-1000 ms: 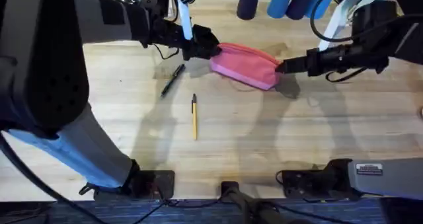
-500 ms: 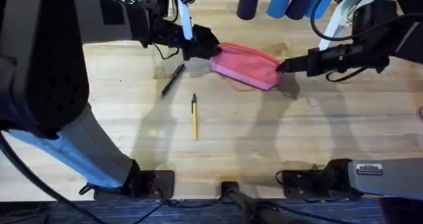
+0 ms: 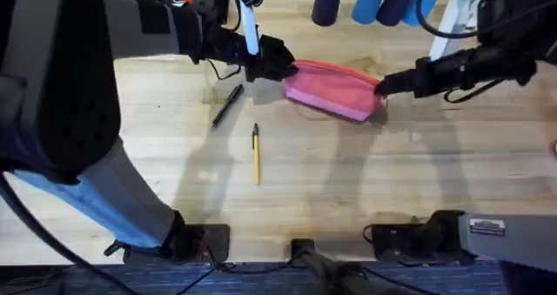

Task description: Unzip the bag, pick up the pens from the table one at a time and place them inside, then zip the bag closed.

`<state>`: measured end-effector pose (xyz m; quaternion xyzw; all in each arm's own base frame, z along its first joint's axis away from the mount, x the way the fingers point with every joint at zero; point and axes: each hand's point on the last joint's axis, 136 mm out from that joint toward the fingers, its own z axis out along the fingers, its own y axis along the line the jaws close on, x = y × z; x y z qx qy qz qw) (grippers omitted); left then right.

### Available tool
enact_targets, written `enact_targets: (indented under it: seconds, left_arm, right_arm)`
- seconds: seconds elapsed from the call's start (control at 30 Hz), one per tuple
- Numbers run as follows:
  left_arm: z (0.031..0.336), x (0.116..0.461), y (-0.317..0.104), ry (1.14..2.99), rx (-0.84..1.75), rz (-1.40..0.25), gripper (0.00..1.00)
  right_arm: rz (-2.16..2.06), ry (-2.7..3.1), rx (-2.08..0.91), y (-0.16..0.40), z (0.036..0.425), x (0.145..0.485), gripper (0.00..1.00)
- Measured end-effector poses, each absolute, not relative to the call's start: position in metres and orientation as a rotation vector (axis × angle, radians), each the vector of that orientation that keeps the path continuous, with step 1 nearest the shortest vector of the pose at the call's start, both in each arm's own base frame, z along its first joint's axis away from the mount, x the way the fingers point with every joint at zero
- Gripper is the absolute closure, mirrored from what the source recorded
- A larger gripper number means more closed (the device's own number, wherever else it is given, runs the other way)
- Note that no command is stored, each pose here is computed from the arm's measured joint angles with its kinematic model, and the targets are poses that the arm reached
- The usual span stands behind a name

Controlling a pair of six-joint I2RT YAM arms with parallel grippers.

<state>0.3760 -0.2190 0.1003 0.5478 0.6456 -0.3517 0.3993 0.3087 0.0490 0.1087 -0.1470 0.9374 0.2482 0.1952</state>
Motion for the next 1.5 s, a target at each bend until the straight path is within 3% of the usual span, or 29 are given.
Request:
enact_targets:
  seconds: [0.37, 0.7, 1.2, 1.5]
  left_arm:
    - [0.104, 0.373, -0.222, 1.609, 1.387, -0.921, 0.959]
    - [0.101, 0.376, -0.219, 1.631, 1.386, -0.893, 0.959]
    - [0.094, 0.392, -0.197, 1.698, 1.348, -0.798, 0.958]
    - [0.090, 0.398, -0.188, 1.725, 1.334, -0.757, 0.959]
  right_arm:
    - [0.513, 2.560, -0.470, 0.041, 0.140, 0.317, 0.971]
    - [0.404, 2.521, -0.645, 0.053, 0.142, 0.318, 0.970]
    - [0.254, 2.242, -0.870, 0.111, 0.168, 0.361, 0.970]
    - [0.266, 2.217, -0.838, 0.143, 0.156, 0.385, 0.970]
